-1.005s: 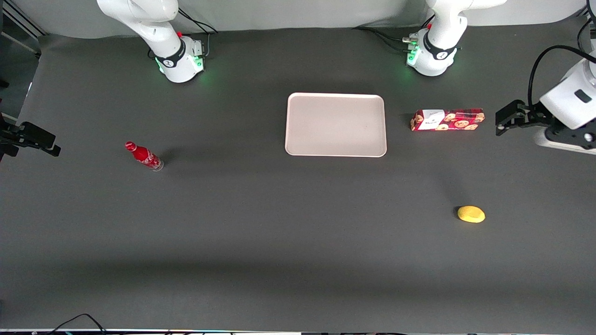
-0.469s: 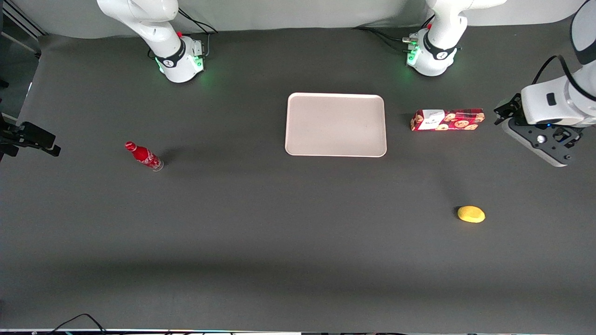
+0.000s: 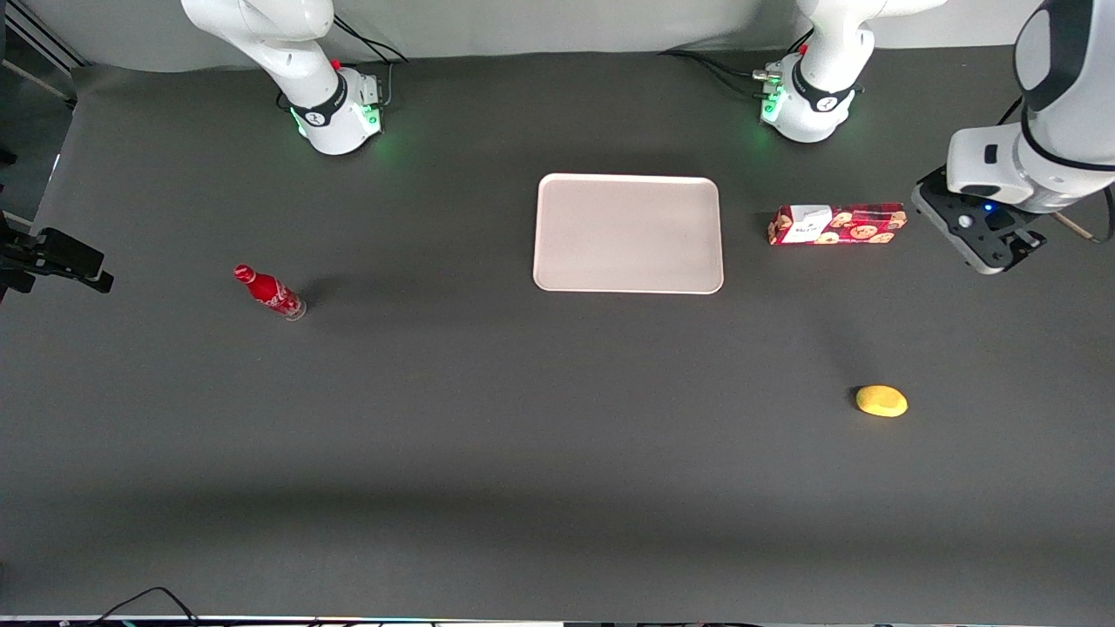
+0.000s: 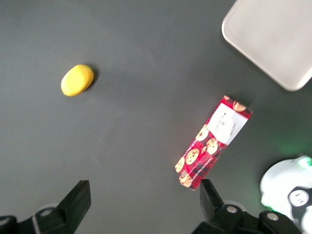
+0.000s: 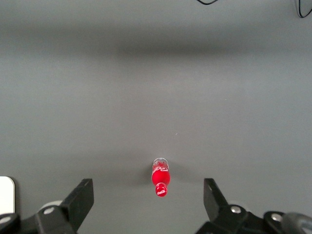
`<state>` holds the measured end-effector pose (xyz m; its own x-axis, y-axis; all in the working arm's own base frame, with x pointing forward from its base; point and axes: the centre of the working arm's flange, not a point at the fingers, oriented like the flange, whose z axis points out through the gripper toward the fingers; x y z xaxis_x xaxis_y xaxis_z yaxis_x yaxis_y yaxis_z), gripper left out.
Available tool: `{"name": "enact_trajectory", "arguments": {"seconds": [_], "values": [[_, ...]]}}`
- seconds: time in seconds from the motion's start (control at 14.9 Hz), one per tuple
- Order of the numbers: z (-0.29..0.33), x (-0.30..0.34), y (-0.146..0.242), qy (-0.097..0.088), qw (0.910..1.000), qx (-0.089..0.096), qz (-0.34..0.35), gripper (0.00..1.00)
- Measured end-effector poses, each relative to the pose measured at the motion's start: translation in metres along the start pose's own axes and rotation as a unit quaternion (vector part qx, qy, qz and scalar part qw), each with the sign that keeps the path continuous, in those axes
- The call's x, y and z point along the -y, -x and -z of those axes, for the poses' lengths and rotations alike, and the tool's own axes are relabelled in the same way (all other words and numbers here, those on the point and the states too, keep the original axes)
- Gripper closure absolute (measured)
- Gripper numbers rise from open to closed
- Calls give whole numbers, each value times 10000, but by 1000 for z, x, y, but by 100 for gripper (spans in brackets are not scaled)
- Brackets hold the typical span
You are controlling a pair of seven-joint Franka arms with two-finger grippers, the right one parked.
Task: Place red cookie box on tray
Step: 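Move the open left gripper over the red cookie box and lower it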
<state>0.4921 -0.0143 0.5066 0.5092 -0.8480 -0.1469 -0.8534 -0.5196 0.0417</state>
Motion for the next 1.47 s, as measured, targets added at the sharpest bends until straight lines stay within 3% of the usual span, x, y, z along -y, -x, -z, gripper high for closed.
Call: {"name": "enact_trajectory", "arguments": {"seconds": [0.13,0.33,0.47,0.8,1.07,1.47], "values": [[-29,-8,15,-31,9993,-42,-363,0],[-71,-27,35,106,9983,-2,-571,0],[-95,-43,41,87,9968,-16,-792,0],[-162,-73,62,113,9901,-252,-1380,0],[-203,-95,70,349,9872,-229,-1539,0],[-229,-107,73,202,9817,-307,-1867,0]]}}
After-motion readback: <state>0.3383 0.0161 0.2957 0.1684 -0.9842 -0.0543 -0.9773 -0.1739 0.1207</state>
